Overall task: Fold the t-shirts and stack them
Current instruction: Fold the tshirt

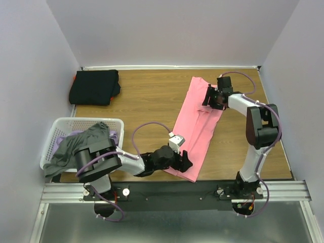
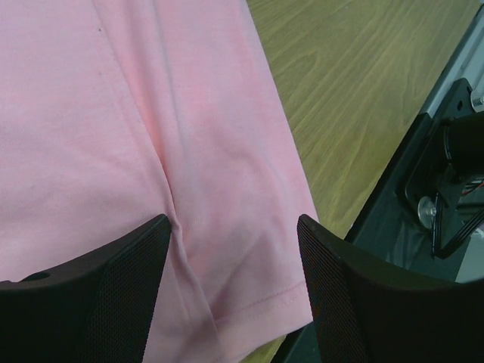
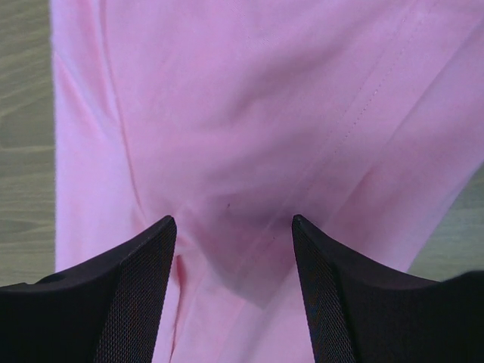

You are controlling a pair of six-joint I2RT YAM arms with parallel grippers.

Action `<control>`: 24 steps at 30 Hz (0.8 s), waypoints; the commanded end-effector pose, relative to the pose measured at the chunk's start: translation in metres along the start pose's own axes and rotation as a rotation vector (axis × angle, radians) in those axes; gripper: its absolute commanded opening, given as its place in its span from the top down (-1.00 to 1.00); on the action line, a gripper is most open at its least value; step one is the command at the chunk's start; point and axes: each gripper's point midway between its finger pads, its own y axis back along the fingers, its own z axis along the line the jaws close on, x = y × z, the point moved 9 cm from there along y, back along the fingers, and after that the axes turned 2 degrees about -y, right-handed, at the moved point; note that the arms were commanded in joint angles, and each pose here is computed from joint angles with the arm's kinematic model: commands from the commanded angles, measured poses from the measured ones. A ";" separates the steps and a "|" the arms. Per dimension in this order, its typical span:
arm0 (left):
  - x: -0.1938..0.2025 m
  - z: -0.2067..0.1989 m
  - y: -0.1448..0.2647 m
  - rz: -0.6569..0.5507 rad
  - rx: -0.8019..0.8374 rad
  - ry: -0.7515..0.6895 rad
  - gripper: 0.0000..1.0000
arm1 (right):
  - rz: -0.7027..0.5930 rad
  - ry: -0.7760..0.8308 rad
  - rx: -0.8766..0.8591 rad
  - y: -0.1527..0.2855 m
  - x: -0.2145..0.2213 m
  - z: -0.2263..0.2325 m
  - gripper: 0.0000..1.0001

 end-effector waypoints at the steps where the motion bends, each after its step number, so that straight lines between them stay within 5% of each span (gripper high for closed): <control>1: 0.017 0.004 -0.005 0.062 -0.053 0.022 -0.54 | 0.017 -0.008 0.039 -0.026 0.003 -0.005 -0.40; 24: -0.006 -0.021 -0.048 -0.005 0.008 -0.017 -0.64 | 0.055 0.046 -0.098 -0.113 -0.025 0.012 -0.40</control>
